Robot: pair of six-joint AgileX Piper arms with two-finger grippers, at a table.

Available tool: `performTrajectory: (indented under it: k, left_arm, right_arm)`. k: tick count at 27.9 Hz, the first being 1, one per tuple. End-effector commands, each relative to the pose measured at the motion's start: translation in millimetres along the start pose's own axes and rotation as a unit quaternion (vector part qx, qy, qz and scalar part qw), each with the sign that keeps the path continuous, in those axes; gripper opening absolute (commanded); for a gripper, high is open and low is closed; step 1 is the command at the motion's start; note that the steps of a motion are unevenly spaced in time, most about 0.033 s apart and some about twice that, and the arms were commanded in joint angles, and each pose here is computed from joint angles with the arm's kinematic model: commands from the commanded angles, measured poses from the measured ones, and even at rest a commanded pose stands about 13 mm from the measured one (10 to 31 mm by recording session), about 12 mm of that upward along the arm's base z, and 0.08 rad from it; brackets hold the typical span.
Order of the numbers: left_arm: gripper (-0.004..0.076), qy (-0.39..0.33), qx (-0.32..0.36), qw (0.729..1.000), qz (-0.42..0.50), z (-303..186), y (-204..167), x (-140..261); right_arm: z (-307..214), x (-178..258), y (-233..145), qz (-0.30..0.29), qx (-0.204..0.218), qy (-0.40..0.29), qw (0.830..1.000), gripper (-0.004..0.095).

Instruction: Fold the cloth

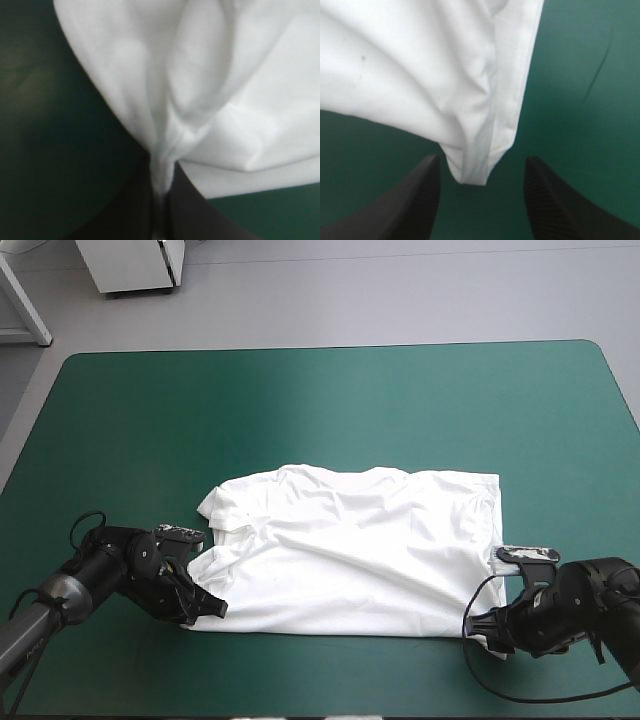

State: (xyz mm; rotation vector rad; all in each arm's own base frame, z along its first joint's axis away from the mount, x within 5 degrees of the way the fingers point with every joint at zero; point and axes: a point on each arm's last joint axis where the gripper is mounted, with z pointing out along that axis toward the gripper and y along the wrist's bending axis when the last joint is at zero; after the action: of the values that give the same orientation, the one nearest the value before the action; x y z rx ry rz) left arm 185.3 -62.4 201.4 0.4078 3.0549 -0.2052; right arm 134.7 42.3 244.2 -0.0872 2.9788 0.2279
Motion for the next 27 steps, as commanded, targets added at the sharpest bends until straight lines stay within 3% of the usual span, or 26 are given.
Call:
performTrajectory:
  k: [1, 15, 23, 24, 26, 27]
  left_arm:
    - [-0.0009, -0.004, 0.002, 1.0, -0.004, 9.9, -0.1, -0.5]
    - [-0.0009, -0.008, 0.003, 1.0, -0.003, 9.9, -0.3, -1.3]
    - [-0.0009, -0.008, 0.004, 1.0, -0.004, 9.9, -0.5, -1.3]
    - [-0.0009, -0.008, 0.004, 1.0, -0.004, 9.9, -0.5, -1.3]
    - [-0.0009, -0.006, 0.008, 1.0, -0.007, 9.4, -1.3, -1.2]
    - [-0.0009, -0.002, 0.012, 1.0, -0.002, 7.0, -2.3, -1.6]
  right_arm:
    - [-2.3, -5.7, 1.2, -0.001, -0.01, -0.045, 0.999, 0.0488]
    - [22.6, -9.7, -1.4, 0.011, -0.008, -0.041, 0.999, 0.0389]
    - [43.9, -16.0, 2.2, 0.031, -0.022, 0.03, 0.999, 0.0302]
    - [45.6, -15.7, 2.6, 0.034, -0.023, 0.039, 0.998, 0.0277]
    - [46.0, -13.6, 3.2, 0.035, -0.026, 0.057, 0.997, 0.0128]
    - [42.9, -13.2, 3.7, 0.027, -0.026, 0.061, 0.997, 0.0002]
